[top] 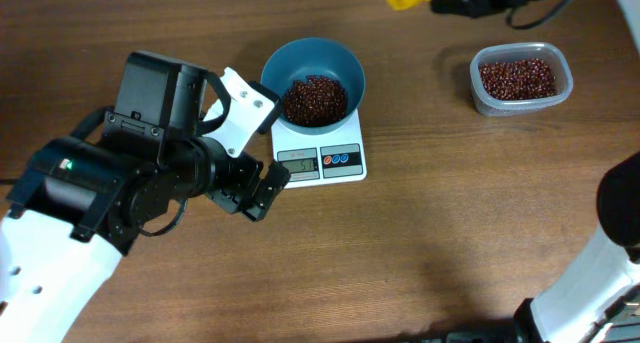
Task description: Scoop item into bowl and weigh 50g on scale
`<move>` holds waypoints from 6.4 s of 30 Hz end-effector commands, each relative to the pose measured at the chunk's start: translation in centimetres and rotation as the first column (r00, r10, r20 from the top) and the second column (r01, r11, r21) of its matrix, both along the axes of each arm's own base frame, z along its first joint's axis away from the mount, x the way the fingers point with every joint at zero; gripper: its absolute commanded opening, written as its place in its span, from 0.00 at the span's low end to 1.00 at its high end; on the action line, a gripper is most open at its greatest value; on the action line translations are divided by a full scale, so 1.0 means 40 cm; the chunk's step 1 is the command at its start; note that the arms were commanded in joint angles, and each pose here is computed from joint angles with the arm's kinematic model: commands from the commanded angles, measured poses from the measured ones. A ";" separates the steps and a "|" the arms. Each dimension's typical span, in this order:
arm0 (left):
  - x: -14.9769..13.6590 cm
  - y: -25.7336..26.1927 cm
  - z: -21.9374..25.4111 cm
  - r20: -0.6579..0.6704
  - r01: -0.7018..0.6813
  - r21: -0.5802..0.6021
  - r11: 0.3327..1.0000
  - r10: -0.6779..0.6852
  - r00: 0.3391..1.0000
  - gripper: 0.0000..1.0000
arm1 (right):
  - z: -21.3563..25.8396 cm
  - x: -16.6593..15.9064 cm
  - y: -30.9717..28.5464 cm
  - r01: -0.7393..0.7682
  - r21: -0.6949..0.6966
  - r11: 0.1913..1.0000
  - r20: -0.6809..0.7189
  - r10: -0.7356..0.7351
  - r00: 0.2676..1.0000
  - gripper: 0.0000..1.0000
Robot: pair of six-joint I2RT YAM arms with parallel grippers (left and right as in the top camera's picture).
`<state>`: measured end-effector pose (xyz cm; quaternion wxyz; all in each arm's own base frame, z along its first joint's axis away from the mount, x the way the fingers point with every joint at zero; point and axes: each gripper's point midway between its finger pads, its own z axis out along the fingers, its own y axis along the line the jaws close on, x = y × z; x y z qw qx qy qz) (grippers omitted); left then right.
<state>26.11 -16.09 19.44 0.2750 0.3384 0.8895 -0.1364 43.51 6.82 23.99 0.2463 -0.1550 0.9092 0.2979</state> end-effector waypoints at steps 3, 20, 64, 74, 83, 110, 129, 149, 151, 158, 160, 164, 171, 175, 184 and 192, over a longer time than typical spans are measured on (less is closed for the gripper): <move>0.004 -0.005 0.014 0.014 0.017 -0.007 1.000 -0.017 1.000 0.99 | -0.012 0.013 -0.102 0.094 -0.054 0.994 -0.011 -0.095 0.995 0.04; 0.004 -0.005 0.014 0.014 0.017 -0.007 1.000 -0.017 1.000 0.99 | -0.095 -0.137 -0.509 0.192 -0.861 0.471 -0.063 -0.473 0.879 0.04; 0.004 -0.005 0.014 0.014 0.017 -0.007 1.000 -0.017 1.000 0.99 | -0.001 -0.101 0.169 -0.555 -0.168 0.815 0.265 0.579 0.771 0.04; 0.004 -0.005 0.014 0.014 0.017 -0.007 1.000 -0.017 1.000 0.99 | -0.198 -0.016 0.309 -0.570 -0.506 0.647 0.096 0.699 0.709 0.04; 0.004 -0.005 0.014 0.014 0.017 -0.007 1.000 -0.017 1.000 0.99 | -0.263 0.016 0.312 -0.571 -0.512 0.642 0.073 0.695 0.716 0.04; 0.004 -0.005 0.014 0.014 0.017 -0.007 1.000 -0.017 1.000 0.99 | -0.369 -0.087 0.357 -0.648 -0.544 0.533 -0.137 0.705 0.696 0.04; 0.004 -0.005 0.014 0.014 0.017 -0.007 1.000 -0.017 1.000 0.99 | -0.322 0.012 0.271 -0.494 -0.457 0.740 -0.025 0.544 0.839 0.04; 0.004 -0.005 0.014 0.014 0.017 -0.007 1.000 -0.017 1.000 0.99 | -0.279 -0.125 0.359 -0.611 -0.127 0.781 -0.086 0.605 0.791 0.04; 0.004 -0.005 0.014 0.014 0.017 -0.007 1.000 -0.017 1.000 0.99 | -0.268 -0.136 0.372 -0.617 -0.080 0.783 -0.081 0.612 0.787 0.04; 0.004 -0.005 0.014 0.014 0.017 -0.007 1.000 -0.017 1.000 0.99 | -0.254 -0.149 0.387 -0.621 -0.026 0.783 -0.073 0.618 0.783 0.04; 0.004 -0.005 0.014 0.014 0.017 -0.007 1.000 -0.017 1.000 0.99 | -0.250 -0.157 0.389 -0.622 -0.007 0.783 -0.081 0.620 0.781 0.04; 0.004 -0.005 0.014 0.014 0.017 -0.007 1.000 -0.017 1.000 0.99 | -0.249 -0.171 0.398 -0.630 0.005 0.777 -0.094 0.628 0.773 0.04; 0.004 -0.005 0.014 0.014 0.017 -0.007 1.000 -0.017 1.000 0.99 | -0.250 -0.180 0.415 -0.646 -0.003 0.763 -0.091 0.643 0.760 0.04; 0.004 -0.005 0.014 0.014 0.017 -0.007 1.000 -0.017 1.000 0.99 | -0.265 -0.154 0.404 -0.641 -0.071 0.764 -0.077 0.636 0.767 0.04; 0.004 -0.005 0.014 0.014 0.017 -0.007 1.000 -0.017 1.000 0.99 | -0.335 0.018 0.263 -0.475 -0.558 0.681 -0.053 0.542 0.839 0.04; 0.004 -0.005 0.014 0.014 0.017 -0.007 1.000 -0.017 1.000 0.99 | -0.335 0.008 0.279 -0.489 -0.554 0.674 -0.057 0.555 0.830 0.04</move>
